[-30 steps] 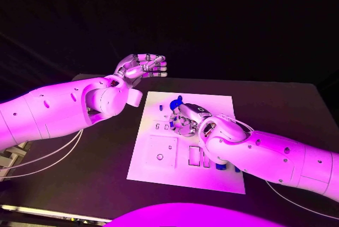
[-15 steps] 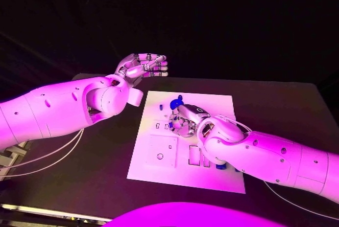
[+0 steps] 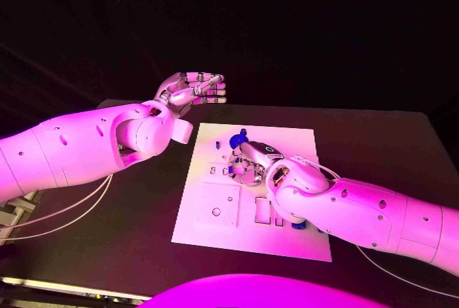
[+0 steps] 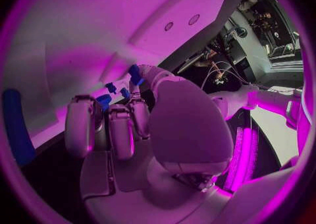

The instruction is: Assemble the parts on the task board

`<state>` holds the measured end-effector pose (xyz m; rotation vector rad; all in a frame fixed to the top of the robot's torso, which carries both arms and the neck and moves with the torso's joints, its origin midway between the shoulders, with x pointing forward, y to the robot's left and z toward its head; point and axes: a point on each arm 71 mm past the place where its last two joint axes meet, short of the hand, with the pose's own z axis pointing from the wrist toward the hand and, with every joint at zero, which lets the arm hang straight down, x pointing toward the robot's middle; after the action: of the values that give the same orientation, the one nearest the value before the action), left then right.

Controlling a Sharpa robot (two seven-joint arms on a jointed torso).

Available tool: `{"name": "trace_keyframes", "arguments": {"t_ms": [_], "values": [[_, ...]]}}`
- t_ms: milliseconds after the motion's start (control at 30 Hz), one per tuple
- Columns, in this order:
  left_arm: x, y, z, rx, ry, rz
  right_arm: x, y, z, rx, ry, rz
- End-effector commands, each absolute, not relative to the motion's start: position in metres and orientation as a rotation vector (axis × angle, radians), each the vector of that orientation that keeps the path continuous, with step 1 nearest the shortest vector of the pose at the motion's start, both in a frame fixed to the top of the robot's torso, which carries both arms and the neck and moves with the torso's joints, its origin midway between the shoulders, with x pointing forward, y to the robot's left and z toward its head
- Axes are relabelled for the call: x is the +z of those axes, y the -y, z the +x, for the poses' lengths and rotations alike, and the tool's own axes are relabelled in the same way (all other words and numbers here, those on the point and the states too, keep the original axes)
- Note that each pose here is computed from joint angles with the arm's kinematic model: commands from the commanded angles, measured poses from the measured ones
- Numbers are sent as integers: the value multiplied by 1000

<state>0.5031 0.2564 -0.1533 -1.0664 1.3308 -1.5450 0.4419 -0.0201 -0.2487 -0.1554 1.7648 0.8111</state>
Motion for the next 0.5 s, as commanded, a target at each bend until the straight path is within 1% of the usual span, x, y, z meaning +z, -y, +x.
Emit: {"name": "trace_keyframes", "arguments": {"t_ms": [33,500], "values": [[-152,-255,503,-1553,-1331,-1056,-252,19,441,806,-1773,-161],[-153,-258,504,-1546,-1328,-1058,-253,20,441,806,-1776,-158]]}}
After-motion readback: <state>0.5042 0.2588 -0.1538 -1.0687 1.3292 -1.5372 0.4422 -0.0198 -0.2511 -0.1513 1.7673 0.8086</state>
